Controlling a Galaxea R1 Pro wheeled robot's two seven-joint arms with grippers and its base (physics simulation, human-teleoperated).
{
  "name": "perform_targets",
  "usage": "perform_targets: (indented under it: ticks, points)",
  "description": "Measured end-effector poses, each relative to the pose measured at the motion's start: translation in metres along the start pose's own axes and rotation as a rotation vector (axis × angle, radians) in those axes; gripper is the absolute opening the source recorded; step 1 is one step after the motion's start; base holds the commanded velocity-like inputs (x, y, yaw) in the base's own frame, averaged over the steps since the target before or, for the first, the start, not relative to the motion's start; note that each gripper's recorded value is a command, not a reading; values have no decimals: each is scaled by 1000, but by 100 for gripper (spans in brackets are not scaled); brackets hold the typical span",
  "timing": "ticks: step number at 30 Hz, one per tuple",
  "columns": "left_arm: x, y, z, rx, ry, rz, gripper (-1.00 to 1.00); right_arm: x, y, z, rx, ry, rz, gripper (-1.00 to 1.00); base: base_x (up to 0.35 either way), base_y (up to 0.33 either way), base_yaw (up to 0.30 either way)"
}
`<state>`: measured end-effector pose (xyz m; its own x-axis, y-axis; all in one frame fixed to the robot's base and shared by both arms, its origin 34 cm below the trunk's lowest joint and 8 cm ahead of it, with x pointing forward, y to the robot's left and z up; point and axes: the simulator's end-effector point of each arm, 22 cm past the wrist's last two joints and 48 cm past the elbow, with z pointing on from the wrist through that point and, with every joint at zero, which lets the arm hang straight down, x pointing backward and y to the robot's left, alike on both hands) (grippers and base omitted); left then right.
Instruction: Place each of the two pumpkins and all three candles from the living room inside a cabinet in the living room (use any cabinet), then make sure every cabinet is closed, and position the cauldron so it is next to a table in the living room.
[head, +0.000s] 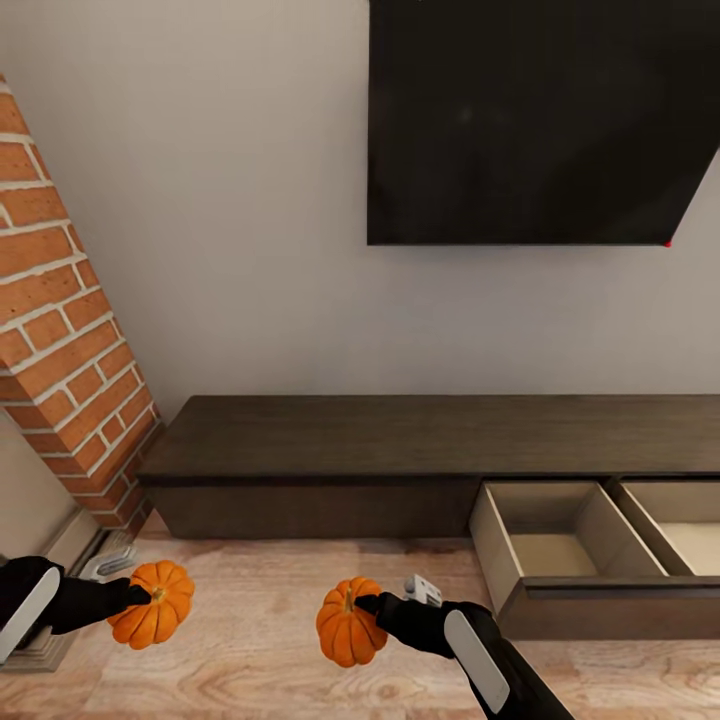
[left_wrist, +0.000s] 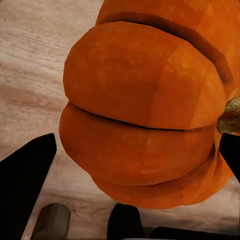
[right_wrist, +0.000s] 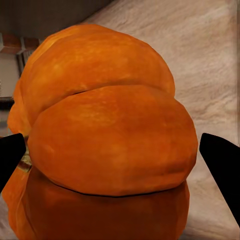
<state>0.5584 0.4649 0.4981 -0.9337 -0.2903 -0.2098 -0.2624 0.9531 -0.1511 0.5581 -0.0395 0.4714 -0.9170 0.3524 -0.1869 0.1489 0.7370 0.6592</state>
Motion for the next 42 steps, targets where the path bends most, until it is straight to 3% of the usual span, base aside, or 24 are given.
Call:
perform_targets:
  ticks: [3, 7, 13, 16, 19, 25, 42]
  points:
    - [-6, -7, -4, -26, -14, 9, -100, -2, 3, -4, 3, -4, 1, -100, 0, 0, 0]
    - [-22, -20, -20, -6, -48, 15, -100, -6, 9, -9, -2, -8, -1, -100, 0, 0, 0]
    - [-51, -35, -52, 85, -122, -44, -100, -6, 24, -21, -50, -12, -1, -100, 0, 0, 0]
    - [-61, -35, -67, 98, -142, -45, -100, -15, 33, -44, -151, -36, -23, -100, 0, 0, 0]
    - [-65, -37, -75, 104, -145, -45, -100, -23, 33, -65, -180, -59, -57, -100, 0, 0, 0]
    - [-84, -63, -101, 160, -192, -22, -100, -28, 39, -79, -183, -66, -72, -100, 0, 0, 0]
    - [-91, -68, -115, 157, -198, -9, -100, -30, 45, -87, -175, -61, -67, -100, 0, 0, -6]
